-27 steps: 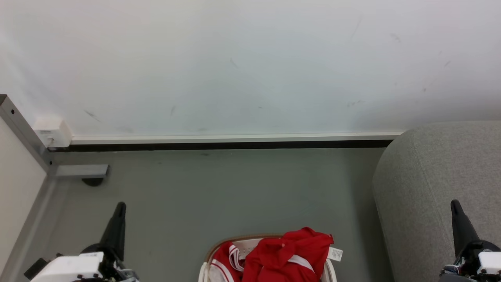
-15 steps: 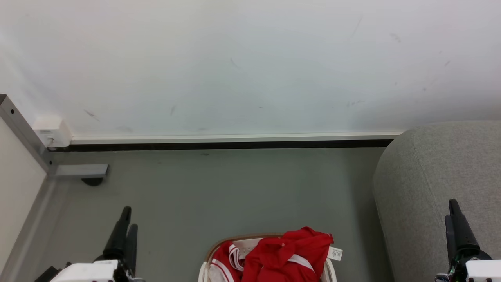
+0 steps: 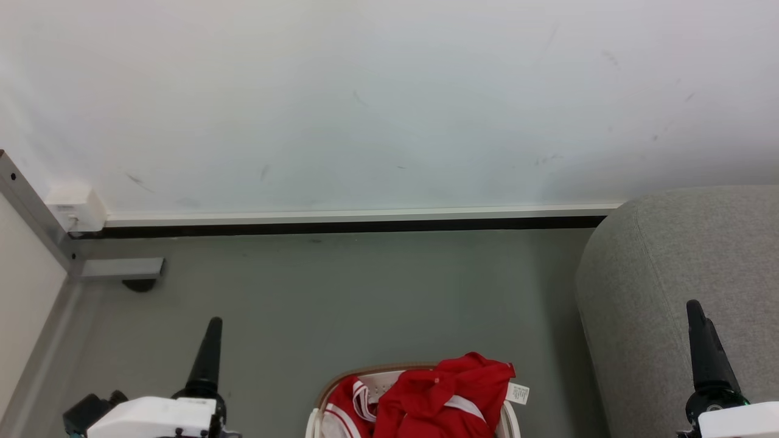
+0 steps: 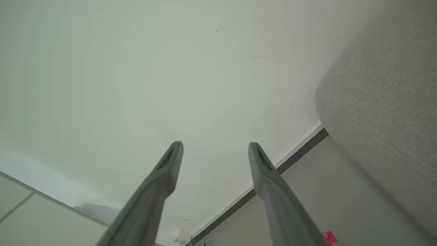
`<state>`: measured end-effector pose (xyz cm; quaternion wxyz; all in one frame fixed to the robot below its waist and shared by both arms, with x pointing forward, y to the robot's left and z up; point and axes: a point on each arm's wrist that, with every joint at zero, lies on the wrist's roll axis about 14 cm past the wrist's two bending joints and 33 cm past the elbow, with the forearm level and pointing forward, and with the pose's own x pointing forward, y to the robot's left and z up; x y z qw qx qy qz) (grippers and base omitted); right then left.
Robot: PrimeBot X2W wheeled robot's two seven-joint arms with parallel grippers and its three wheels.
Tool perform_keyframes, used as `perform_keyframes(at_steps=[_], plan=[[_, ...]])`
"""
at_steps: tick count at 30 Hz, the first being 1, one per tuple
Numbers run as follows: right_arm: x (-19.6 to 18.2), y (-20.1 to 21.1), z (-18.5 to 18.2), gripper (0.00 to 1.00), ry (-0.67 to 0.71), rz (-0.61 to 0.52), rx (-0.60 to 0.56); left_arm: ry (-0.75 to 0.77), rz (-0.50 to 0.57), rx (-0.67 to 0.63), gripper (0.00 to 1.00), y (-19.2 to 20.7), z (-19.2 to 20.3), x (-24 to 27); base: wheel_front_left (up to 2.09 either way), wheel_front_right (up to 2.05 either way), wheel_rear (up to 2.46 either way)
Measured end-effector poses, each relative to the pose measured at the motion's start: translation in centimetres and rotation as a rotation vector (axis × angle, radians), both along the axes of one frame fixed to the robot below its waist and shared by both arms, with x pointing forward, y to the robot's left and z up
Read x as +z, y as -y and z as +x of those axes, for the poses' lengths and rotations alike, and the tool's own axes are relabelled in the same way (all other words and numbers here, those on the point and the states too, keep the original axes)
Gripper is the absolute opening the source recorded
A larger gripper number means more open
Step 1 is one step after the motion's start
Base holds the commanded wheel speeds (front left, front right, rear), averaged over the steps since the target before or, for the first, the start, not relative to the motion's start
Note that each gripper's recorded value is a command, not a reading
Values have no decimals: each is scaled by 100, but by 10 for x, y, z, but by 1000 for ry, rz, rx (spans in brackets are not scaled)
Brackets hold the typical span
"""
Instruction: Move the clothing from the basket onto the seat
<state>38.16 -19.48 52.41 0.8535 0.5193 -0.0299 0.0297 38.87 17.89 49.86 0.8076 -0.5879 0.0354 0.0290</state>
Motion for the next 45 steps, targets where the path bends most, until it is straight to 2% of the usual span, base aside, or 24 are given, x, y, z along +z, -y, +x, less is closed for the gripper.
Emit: perform_keyframes(at_steps=[10,19,30,45], plan=[[-2,2,-3,100,17,-240,7,-11,200,-2,100,3,1,-1,0,0,0],[-8,0,-5,100,20,-407,16,-20,392,-5,100,5,1,-4,0,0,0],[-10,-3,-3,100,33,-584,32,-11,620,-22,100,10,1,-3,0,0,0],[-16,-11,-2,100,39,-762,56,13,817,-5,100,8,1,0,0,0,0]])
